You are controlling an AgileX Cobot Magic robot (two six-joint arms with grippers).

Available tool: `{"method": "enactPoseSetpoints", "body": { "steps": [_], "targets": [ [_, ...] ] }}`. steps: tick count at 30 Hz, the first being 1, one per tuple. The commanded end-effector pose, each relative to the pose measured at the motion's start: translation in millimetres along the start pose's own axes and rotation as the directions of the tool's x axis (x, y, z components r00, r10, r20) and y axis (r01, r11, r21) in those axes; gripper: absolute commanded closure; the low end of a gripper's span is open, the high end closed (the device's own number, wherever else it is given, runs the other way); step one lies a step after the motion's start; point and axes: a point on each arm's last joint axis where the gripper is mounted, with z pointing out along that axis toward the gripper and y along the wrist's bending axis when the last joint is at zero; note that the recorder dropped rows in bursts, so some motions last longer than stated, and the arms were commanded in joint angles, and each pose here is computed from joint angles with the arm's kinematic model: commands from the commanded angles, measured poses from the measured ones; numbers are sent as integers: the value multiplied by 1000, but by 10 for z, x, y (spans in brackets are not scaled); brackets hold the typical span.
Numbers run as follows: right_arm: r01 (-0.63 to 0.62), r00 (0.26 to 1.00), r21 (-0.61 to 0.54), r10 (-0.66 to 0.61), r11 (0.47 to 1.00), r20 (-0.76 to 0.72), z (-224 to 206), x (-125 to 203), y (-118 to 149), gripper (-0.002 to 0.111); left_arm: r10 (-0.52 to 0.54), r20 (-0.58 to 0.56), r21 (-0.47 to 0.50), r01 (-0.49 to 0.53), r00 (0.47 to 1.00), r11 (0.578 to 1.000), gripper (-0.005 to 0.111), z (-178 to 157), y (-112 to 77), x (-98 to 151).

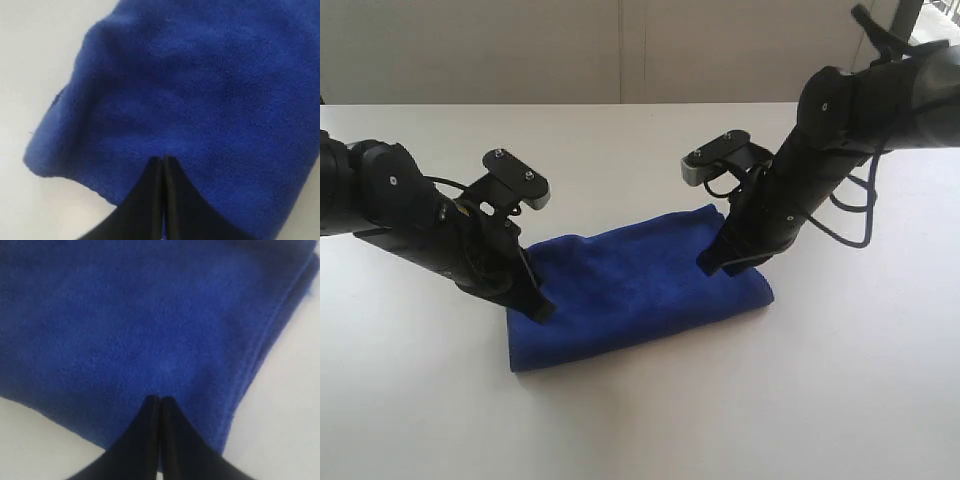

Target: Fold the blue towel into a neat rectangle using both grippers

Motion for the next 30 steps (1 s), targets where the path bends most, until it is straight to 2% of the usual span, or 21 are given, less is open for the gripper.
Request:
{"method": "enactPoseSetpoints", "body": {
  "steps": [1,5,7,8,14,21,24,28,30],
  "targets": [
    [-1,999,-42,-1,999,-47,97,38,-5,108,-32,-99,47,37,995,998,106,239,-35,116],
    [5,999,-40,-6,999,-42,39,33,5,108,71,-176,81,-58,982,995,106,348,-41,222],
    [7,999,-35,-8,999,-31,5,23,8,108,188,-237,89,-172,953,981,107,325,13,290],
    [7,1000,-33,-8,999,-28,5,20,6,108,208,-252,90,-191,945,977,107,318,36,310],
    [3,1000,-22,-3,1000,-7,14,1,-6,108,254,-292,50,-251,922,967,107,280,261,380],
    [0,997,-22,2,1000,82,11,-80,-6,108,346,-300,19,-357,889,934,107,265,349,375],
    [-12,987,-53,20,999,159,-27,-187,12,108,316,-263,-20,-332,912,943,107,124,363,238],
    [-37,961,-101,63,994,270,-79,-402,10,108,261,-99,-145,-273,960,951,107,-127,394,-23],
    [-80,947,-126,115,989,301,-20,-499,-21,108,216,-5,-204,-213,976,956,107,-155,422,-113]
  ]
}}
